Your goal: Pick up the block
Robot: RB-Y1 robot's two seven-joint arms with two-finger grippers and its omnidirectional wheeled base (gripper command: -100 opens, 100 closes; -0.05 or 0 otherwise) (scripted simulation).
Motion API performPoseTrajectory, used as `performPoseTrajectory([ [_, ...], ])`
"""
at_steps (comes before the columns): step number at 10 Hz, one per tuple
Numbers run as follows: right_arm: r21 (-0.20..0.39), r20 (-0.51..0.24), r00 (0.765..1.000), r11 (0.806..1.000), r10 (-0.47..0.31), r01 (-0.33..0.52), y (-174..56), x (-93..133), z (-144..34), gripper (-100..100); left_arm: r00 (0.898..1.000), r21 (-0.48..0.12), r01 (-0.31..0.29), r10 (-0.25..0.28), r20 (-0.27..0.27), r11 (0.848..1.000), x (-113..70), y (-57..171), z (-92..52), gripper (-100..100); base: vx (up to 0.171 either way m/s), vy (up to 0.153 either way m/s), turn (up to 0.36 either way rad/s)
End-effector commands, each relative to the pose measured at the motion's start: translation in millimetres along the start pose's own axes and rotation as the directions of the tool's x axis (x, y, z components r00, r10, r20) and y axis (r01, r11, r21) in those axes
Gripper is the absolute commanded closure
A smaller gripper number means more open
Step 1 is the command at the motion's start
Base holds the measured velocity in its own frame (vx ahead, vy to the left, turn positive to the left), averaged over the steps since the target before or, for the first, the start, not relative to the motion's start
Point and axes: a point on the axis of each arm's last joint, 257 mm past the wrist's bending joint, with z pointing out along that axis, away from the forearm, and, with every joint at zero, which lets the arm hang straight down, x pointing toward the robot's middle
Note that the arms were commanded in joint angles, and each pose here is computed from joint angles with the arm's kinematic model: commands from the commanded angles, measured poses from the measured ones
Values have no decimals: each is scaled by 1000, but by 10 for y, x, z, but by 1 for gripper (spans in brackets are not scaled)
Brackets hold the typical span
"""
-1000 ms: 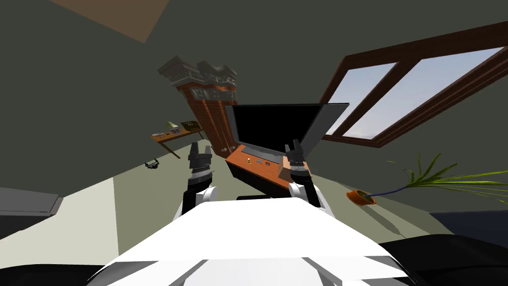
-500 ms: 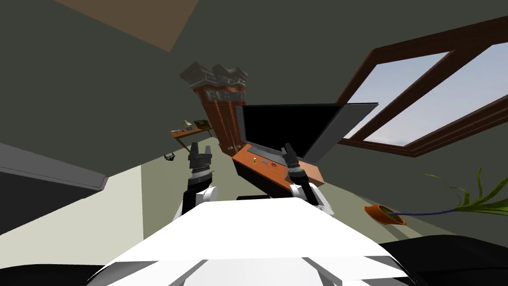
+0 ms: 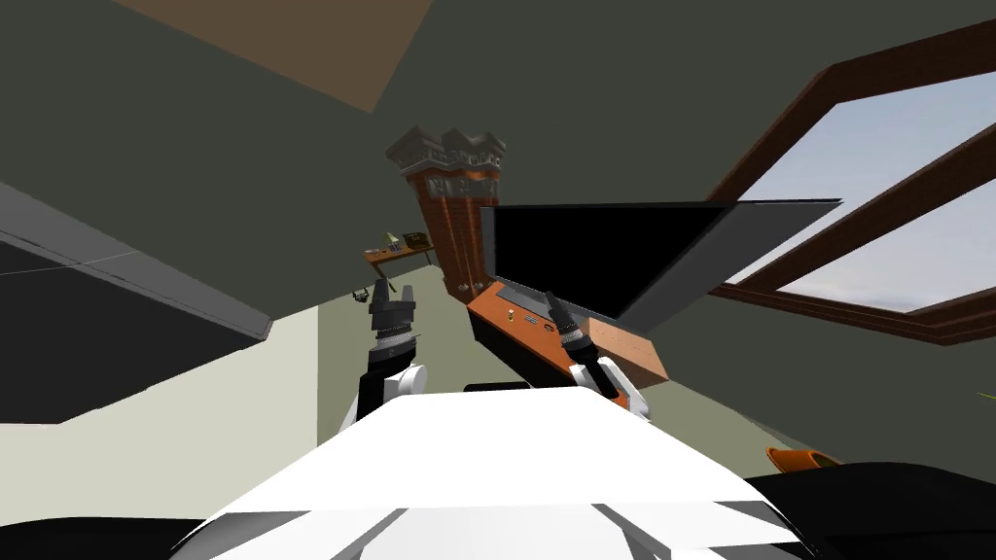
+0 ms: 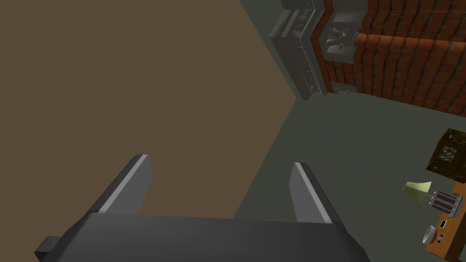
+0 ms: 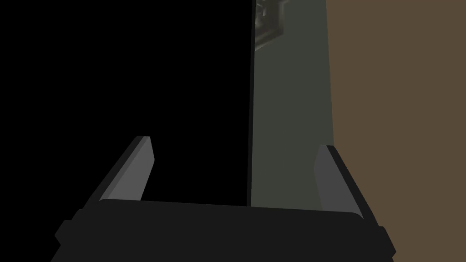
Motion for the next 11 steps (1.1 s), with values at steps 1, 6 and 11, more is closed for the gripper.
performPoseTrajectory([
  [1, 18, -83, 995, 998, -52, 54, -167, 174, -71, -100, 1000, 0, 0, 0, 0, 1000, 0, 0, 0, 0, 1, 55, 379],
  [6, 103, -284, 950, 982, -126, 161, -805, 608, -419, -100, 1000, 0, 0, 0, 0, 1000, -1, 0, 0, 0, 19, 42, 211],
  [11, 163, -426, 893, 959, -145, 234, -1287, 880, -802, -100, 1000, 0, 0, 0, 0, 1000, 0, 0, 0, 0, 36, 17, 180],
])
